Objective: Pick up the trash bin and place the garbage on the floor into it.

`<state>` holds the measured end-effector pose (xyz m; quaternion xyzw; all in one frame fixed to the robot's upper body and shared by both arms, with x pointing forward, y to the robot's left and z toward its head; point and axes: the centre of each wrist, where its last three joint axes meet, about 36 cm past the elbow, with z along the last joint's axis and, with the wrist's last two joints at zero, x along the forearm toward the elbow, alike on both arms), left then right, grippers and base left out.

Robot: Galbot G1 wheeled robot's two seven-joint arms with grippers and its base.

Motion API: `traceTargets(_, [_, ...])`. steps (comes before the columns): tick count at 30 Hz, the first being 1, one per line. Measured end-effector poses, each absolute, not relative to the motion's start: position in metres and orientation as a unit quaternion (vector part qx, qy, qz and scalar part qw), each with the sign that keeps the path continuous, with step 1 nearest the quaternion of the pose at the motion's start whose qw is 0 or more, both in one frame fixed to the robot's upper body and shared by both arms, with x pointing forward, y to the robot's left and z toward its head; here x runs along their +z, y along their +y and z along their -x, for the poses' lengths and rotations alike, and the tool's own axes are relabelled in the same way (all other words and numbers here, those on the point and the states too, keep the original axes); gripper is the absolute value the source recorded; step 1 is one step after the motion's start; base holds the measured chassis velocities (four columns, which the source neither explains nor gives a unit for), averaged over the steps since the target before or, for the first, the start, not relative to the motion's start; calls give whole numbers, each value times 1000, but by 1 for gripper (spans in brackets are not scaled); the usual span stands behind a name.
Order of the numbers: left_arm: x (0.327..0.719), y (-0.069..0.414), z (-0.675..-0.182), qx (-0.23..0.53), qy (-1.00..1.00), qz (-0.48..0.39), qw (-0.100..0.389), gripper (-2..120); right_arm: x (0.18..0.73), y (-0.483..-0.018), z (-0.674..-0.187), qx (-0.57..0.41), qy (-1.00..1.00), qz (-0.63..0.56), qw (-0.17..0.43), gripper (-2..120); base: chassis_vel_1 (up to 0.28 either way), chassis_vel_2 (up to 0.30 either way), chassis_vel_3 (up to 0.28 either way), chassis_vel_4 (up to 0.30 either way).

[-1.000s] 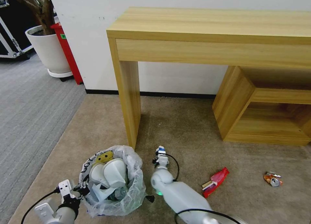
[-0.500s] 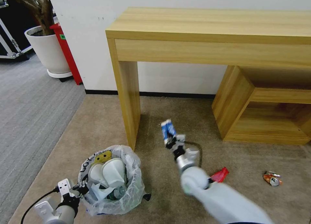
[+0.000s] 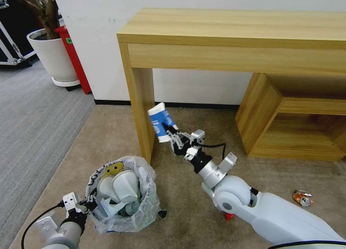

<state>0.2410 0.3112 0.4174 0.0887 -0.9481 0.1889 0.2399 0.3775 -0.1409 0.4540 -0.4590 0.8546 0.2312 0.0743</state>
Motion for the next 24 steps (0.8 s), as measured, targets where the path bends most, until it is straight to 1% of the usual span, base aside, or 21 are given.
traceTargets(6, [419,312,-243,188,-949,-87,238,1,430,-139,-361,228,825,514,52,0,0,0,0,0])
traceTargets(8, [420,312,-244,189,-949,-87,236,1,415,-139,-356,215,816,536,40,0,0,0,0,0])
traceTargets(10, [420,312,-245,189,-949,-87,236,1,413,-139,-356,213,815,538,39,0,0,0,0,0])
traceTargets(12, [421,313,-246,190,-950,-86,234,1,396,-140,-353,195,805,559,29,0,0,0,0,0])
traceTargets(20, [423,313,-249,192,-950,-87,232,1,374,-142,-349,169,793,585,11,0,0,0,0,0])
traceTargets(24, [424,312,-250,194,-949,-86,231,1,356,-137,-344,156,787,597,-7,0,0,0,0,0])
